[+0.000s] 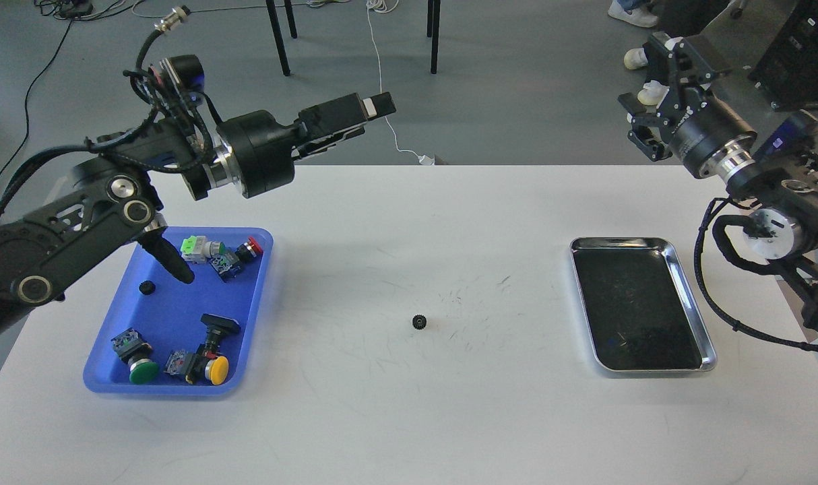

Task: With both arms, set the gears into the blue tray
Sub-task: 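Reach the left gripper down to the second black piece, then close the left gripper on the piece and lift it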

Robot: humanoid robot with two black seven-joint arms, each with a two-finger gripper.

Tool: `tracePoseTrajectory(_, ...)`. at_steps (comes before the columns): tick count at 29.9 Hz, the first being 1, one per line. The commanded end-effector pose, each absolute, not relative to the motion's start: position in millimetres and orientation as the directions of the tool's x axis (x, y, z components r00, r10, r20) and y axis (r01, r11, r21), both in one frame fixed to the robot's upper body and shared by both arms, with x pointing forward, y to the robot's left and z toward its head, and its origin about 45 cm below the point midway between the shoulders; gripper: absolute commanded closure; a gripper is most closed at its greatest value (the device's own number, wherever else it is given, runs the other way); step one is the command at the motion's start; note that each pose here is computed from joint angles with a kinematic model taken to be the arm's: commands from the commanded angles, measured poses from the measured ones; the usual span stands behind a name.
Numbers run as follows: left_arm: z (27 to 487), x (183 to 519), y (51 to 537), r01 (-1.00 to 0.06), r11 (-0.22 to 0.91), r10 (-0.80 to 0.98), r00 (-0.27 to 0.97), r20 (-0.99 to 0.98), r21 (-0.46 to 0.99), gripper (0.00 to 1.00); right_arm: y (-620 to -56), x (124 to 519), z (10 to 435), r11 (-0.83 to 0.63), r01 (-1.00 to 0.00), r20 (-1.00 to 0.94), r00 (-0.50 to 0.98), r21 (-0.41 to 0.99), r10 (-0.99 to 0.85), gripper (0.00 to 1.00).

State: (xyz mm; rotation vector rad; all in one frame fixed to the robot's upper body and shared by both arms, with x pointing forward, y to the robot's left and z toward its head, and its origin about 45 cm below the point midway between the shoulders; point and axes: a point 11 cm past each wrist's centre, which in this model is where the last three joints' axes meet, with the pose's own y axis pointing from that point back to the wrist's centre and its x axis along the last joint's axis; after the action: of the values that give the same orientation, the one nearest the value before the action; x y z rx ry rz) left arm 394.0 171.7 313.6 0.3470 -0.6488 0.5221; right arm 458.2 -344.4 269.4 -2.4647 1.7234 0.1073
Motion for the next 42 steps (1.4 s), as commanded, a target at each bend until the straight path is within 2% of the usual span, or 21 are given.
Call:
tracePoseTrajectory(1, 283.8, 383.0, 155.7, -0.527, 0.812, 0.177, 0.633, 0.754, 0.251, 0.06, -365.9, 436.9, 262.2, -0.318, -0.944, -0.268, 0.329, -0.087, -0.905, 0.01)
tracePoseTrajectory(5, 259.8, 372.0, 133.6, -0.507, 0.816, 0.031, 0.520, 0.853, 0.279, 0.07, -365.1, 410.5, 249.3, -0.359, -0.927, -0.357, 0.372, -0.107, -0.857, 0.01)
tracePoseTrajectory(11, 205.7, 338.0, 118.0, -0.427, 0.840, -0.179, 0.365, 0.914, 0.335, 0.07, -372.8, 380.9, 232.7, -0.322, -0.937, -0.458, 0.346, -0.133, -0.819, 0.01)
tracePoseTrajectory(13, 191.6, 329.2, 112.4, -0.397, 0.841, -0.225, 0.359, 0.906, 0.367, 0.09, -379.5, 366.4, 219.2, -0.306, -0.945, -0.488, 0.323, -0.117, -0.811, 0.01)
tracePoseTrajectory(17, 155.5, 334.2, 111.9, -0.390, 0.801, -0.337, 0.333, 0.880, 0.455, 0.17, -383.1, 341.3, 193.5, -0.290, -0.954, -0.535, 0.283, -0.073, -0.796, 0.01)
tracePoseTrajectory(20, 141.2, 334.9, 100.3, -0.365, 0.798, -0.377, 0.318, 0.870, 0.479, 0.22, -384.9, 327.8, 185.4, -0.274, -0.960, -0.560, 0.263, -0.066, -0.786, 0.01)
tracePoseTrajectory(22, 133.0, 336.6, 102.0, -0.370, 0.785, -0.392, 0.326, 0.860, 0.497, 0.28, -385.9, 321.0, 183.6, -0.263, -0.962, -0.574, 0.254, -0.068, -0.779, 0.01)
tracePoseTrajectory(27, 108.1, 330.3, 106.5, -0.352, 0.751, -0.450, 0.346, 0.823, 0.558, 0.40, -394.9, 315.1, 183.5, -0.236, -0.969, -0.578, 0.232, -0.071, -0.782, 0.01)
tracePoseTrajectory(32, 104.2, 327.1, 106.5, -0.348, 0.749, -0.457, 0.344, 0.820, 0.564, 0.42, -394.0, 314.7, 182.4, -0.237, -0.969, -0.580, 0.232, -0.069, -0.781, 0.01)
tracePoseTrajectory(35, 101.9, 326.6, 107.6, -0.347, 0.741, -0.484, 0.318, 0.815, 0.575, 0.46, -393.8, 314.9, 182.6, -0.236, -0.969, -0.581, 0.232, -0.071, -0.780, 0.01)
tracePoseTrajectory(42, 90.6, 328.7, 110.6, -0.361, 0.718, -0.492, 0.343, 0.800, 0.596, 0.59, -394.0, 315.0, 182.9, -0.235, -0.969, -0.581, 0.232, -0.072, -0.780, 0.01)
